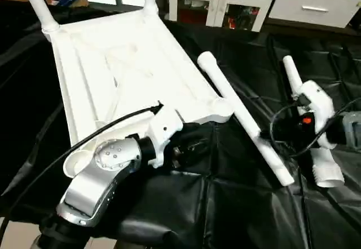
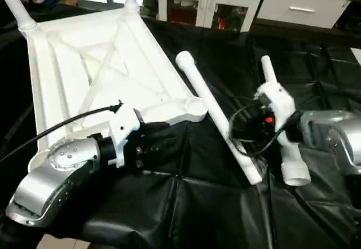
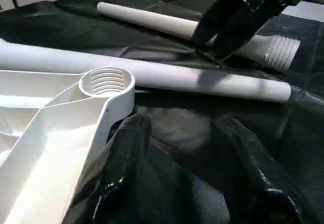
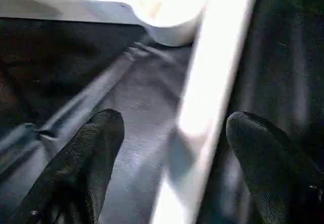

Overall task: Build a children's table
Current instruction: Insert table leg to table base

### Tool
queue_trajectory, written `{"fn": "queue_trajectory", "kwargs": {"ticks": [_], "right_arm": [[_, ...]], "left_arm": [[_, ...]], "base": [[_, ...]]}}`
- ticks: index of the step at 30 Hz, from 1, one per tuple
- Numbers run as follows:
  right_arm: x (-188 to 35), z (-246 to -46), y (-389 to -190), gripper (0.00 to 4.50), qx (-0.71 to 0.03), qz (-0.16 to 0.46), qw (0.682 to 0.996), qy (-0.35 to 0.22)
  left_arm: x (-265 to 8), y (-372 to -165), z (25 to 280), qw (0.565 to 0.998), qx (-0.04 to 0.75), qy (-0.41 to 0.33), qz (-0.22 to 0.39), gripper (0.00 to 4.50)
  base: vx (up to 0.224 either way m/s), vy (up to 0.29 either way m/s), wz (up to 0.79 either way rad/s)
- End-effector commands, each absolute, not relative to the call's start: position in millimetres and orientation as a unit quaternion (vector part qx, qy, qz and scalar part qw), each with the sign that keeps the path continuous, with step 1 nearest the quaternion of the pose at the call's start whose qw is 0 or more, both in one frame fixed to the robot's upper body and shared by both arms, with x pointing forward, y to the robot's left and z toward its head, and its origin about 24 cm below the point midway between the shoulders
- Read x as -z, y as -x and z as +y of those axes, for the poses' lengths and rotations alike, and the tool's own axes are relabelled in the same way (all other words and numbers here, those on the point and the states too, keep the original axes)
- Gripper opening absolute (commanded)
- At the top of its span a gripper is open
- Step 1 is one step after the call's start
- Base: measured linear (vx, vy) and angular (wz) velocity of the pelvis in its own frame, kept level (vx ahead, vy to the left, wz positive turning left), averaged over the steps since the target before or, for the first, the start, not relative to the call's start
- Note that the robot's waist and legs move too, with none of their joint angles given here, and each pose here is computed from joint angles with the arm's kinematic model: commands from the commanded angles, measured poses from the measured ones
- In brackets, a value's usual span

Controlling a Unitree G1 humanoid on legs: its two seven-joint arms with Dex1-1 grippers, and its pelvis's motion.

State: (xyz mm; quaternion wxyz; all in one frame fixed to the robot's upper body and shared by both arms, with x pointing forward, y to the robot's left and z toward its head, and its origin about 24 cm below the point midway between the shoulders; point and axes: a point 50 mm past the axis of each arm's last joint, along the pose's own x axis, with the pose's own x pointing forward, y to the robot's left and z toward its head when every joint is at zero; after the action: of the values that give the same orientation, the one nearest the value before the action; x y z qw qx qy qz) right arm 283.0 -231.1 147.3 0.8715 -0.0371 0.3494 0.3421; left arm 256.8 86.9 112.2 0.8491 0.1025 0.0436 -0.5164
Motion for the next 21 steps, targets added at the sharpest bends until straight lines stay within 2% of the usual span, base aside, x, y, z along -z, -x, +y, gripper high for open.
{"fn": "queue_trajectory", "kwargs": {"ticks": [1,3,7,11,13,20,21], "right_arm": [[-146,-230.8,-279.1,3.88,-0.339,0.354,0.871,0.048],[-142,-230.6,-278.1,3.98,-0.335,0.362,0.868,0.058],[-112,-229.9,-274.7,3.98,-0.303,0.411,0.854,0.101],[-103,-229.3,-274.2,3.98,-0.293,0.424,0.852,0.093],[-95,-229.0,-272.2,3.7,-0.293,0.43,0.85,0.076],[-94,-230.4,-273.1,3.14,-0.287,0.42,0.859,0.047],[-94,-230.6,-273.2,2.93,-0.287,0.418,0.861,0.043]], "left_arm": [[-113,-253,84,0.844,0.524,-0.105,0.045,2.22],[-112,-253,84,0.843,0.526,-0.105,0.047,2.22],[-112,-249,81,0.837,0.535,-0.103,0.05,2.22],[-113,-249,81,0.837,0.535,-0.102,0.049,2.22],[-114,-249,81,0.838,0.534,-0.102,0.048,2.22],[-115,-248,81,0.84,0.532,-0.102,0.047,2.22],[-115,-248,81,0.84,0.531,-0.102,0.047,2.22]], "base": [[0.0,0.0,0.0],[0.0,0.0,0.0],[0.0,0.0,0.0],[0.0,0.0,0.0],[0.0,0.0,0.0],[0.0,0.0,0.0],[0.0,0.0,0.0]]}}
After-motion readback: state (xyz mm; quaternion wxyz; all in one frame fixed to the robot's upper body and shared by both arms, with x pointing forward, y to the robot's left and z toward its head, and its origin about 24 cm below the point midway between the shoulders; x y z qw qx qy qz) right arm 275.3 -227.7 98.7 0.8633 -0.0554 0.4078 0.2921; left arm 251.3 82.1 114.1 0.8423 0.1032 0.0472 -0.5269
